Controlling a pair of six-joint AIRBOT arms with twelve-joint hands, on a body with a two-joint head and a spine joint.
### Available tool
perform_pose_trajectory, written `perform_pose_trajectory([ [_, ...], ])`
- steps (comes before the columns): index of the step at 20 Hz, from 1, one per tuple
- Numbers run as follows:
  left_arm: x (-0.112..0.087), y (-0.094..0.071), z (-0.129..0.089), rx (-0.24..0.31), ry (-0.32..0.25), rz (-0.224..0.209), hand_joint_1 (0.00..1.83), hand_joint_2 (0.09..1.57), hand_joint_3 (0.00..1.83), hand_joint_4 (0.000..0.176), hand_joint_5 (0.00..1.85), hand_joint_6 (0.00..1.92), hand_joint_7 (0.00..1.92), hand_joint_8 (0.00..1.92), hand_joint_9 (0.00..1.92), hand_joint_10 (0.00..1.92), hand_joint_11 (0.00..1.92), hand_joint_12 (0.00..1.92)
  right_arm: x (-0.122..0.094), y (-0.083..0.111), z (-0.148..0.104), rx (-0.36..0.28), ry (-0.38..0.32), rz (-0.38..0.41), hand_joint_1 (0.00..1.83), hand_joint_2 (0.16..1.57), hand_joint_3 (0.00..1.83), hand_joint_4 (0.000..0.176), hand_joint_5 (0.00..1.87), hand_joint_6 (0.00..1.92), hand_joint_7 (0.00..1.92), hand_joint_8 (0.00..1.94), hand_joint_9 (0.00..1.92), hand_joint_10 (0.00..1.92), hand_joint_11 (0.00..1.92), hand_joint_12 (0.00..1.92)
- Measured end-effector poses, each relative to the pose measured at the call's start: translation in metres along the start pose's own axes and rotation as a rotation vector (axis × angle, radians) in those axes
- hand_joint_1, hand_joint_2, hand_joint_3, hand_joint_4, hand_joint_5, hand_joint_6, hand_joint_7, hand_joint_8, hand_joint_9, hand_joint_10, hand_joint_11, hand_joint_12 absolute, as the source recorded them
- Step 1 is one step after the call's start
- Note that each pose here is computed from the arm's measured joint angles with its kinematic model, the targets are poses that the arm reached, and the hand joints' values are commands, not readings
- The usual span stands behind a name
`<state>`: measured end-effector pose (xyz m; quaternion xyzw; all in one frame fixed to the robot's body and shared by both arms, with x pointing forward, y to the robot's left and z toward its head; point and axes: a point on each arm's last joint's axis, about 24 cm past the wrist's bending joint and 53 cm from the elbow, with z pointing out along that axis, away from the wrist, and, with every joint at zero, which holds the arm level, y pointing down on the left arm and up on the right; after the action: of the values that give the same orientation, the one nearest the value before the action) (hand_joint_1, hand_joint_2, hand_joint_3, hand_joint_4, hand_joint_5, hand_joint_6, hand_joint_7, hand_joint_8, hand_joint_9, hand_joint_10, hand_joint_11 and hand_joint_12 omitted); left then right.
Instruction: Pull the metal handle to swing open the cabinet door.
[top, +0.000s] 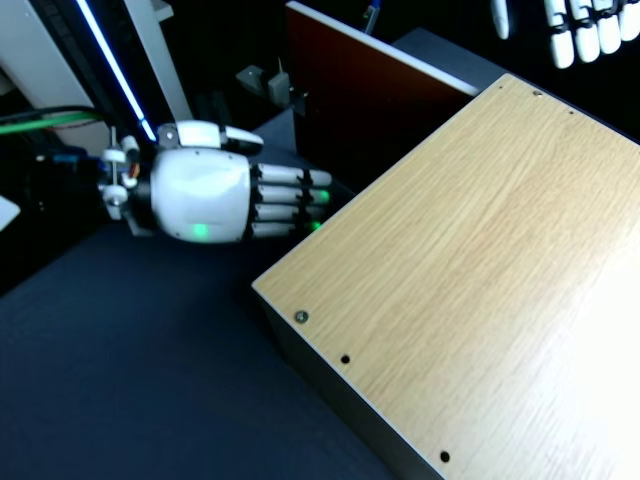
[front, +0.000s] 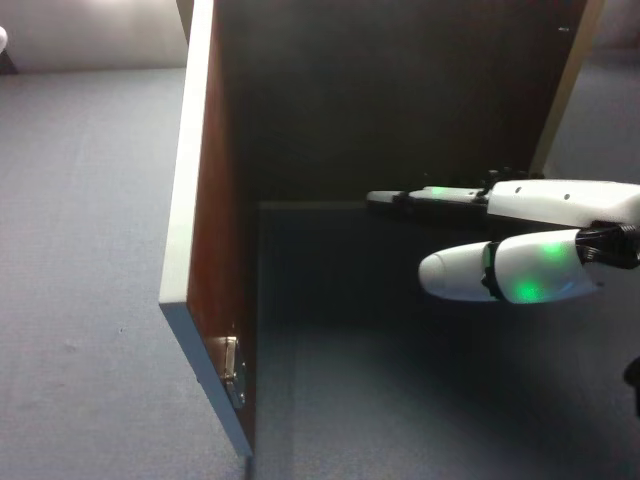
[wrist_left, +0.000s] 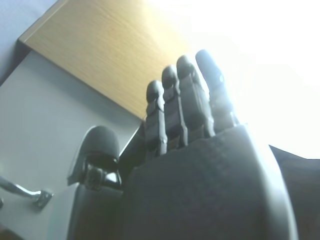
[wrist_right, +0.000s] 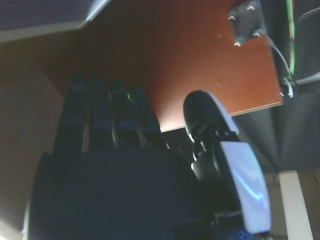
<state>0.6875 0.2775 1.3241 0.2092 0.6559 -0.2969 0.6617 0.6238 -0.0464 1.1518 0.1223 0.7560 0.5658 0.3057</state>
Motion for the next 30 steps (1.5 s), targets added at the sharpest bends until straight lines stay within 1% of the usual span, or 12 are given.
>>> perform_pose_trajectory([
  [2, 0.0, -0.001, -0.003, 0.01, 0.002, -0.007, 0.0, 1.57, 0.03, 0.0, 0.28, 0.0, 0.31, 0.0, 0.29, 0.0, 0.0, 0.68, -0.013, -0.005, 0.0, 0.025, -0.026, -0.008, 0.0, 1.57, 0.11, 0.0, 0.01, 0.0, 0.03, 0.0, 0.02, 0.0, 0.0, 0.16],
  [5, 0.007, -0.012, -0.007, 0.068, 0.03, 0.015, 0.0, 1.57, 0.03, 0.0, 0.28, 0.0, 0.31, 0.0, 0.29, 0.0, 0.0, 0.68, -0.032, -0.003, 0.0, 0.028, -0.057, -0.043, 0.0, 1.57, 0.11, 0.0, 0.01, 0.0, 0.03, 0.0, 0.02, 0.0, 0.0, 0.15],
  [10, 0.026, -0.047, -0.021, 0.217, 0.108, 0.062, 0.0, 1.57, 0.04, 0.0, 0.29, 0.0, 0.31, 0.0, 0.29, 0.0, 0.0, 0.69, -0.084, 0.029, -0.006, -0.045, -0.168, -0.029, 0.0, 1.57, 0.11, 0.0, 0.01, 0.0, 0.03, 0.0, 0.02, 0.0, 0.0, 0.15],
  [14, 0.012, -0.061, -0.028, 0.27, 0.083, 0.066, 0.0, 1.57, 0.04, 0.0, 0.28, 0.0, 0.3, 0.0, 0.28, 0.0, 0.0, 0.67, -0.109, 0.032, -0.013, -0.053, -0.226, 0.01, 0.0, 1.57, 0.11, 0.0, 0.02, 0.0, 0.03, 0.0, 0.03, 0.0, 0.0, 0.17],
  [15, 0.009, -0.059, -0.029, 0.265, 0.083, 0.09, 0.0, 1.57, 0.04, 0.0, 0.27, 0.0, 0.3, 0.0, 0.28, 0.0, 0.0, 0.67, -0.11, 0.035, -0.013, -0.057, -0.229, 0.012, 0.0, 1.57, 0.11, 0.0, 0.01, 0.0, 0.03, 0.0, 0.03, 0.0, 0.0, 0.17],
  [16, 0.004, -0.055, -0.03, 0.256, 0.076, 0.095, 0.0, 1.57, 0.04, 0.0, 0.27, 0.0, 0.3, 0.0, 0.27, 0.0, 0.0, 0.67, -0.111, 0.036, -0.014, -0.062, -0.231, 0.013, 0.0, 1.57, 0.11, 0.0, 0.01, 0.0, 0.03, 0.0, 0.03, 0.0, 0.0, 0.17],
  [18, -0.017, -0.035, -0.035, 0.199, 0.015, 0.075, 0.0, 1.57, 0.03, 0.0, 0.26, 0.0, 0.29, 0.0, 0.27, 0.0, 0.0, 0.67, -0.112, 0.037, -0.015, -0.065, -0.234, 0.012, 0.0, 1.57, 0.11, 0.0, 0.01, 0.0, 0.03, 0.0, 0.03, 0.0, 0.0, 0.17],
  [20, -0.028, -0.022, -0.036, 0.154, -0.012, 0.064, 0.0, 1.57, 0.03, 0.0, 0.26, 0.0, 0.29, 0.0, 0.27, 0.0, 0.0, 0.67, -0.115, 0.036, -0.017, -0.062, -0.24, 0.01, 0.0, 1.57, 0.11, 0.0, 0.02, 0.0, 0.04, 0.0, 0.04, 0.0, 0.0, 0.22],
  [22, -0.025, -0.022, -0.036, 0.155, 0.001, 0.064, 0.0, 1.57, 0.03, 0.0, 0.28, 0.01, 0.3, 0.01, 0.28, 0.01, 0.0, 0.68, -0.114, 0.038, -0.021, -0.062, -0.24, 0.009, 0.0, 1.57, 0.11, 0.0, 0.03, 0.01, 0.05, 0.0, 0.05, 0.0, 0.0, 0.24],
  [25, -0.021, -0.03, -0.037, 0.188, 0.02, 0.06, 0.0, 1.57, 0.03, 0.0, 0.28, 0.0, 0.3, 0.0, 0.28, 0.0, 0.0, 0.69, -0.109, 0.042, -0.028, -0.069, -0.232, -0.003, 0.0, 1.57, 0.11, 0.0, 0.03, 0.0, 0.05, 0.0, 0.04, 0.0, 0.0, 0.23],
  [27, -0.022, -0.037, -0.037, 0.21, 0.017, 0.051, 0.0, 1.57, 0.03, 0.0, 0.26, 0.0, 0.29, 0.0, 0.27, 0.0, 0.0, 0.66, -0.096, 0.053, -0.033, -0.096, -0.204, -0.062, 0.0, 1.57, 0.11, 0.0, 0.04, 0.0, 0.05, 0.0, 0.05, 0.0, 0.0, 0.26],
  [30, -0.022, -0.037, -0.038, 0.206, 0.011, 0.043, 0.0, 1.57, 0.03, 0.0, 0.26, 0.0, 0.29, 0.0, 0.27, 0.0, 0.0, 0.65, -0.068, 0.073, -0.036, -0.189, -0.129, -0.163, 0.0, 1.57, 0.11, 0.0, 0.04, 0.0, 0.05, 0.0, 0.04, 0.0, 0.0, 0.26],
])
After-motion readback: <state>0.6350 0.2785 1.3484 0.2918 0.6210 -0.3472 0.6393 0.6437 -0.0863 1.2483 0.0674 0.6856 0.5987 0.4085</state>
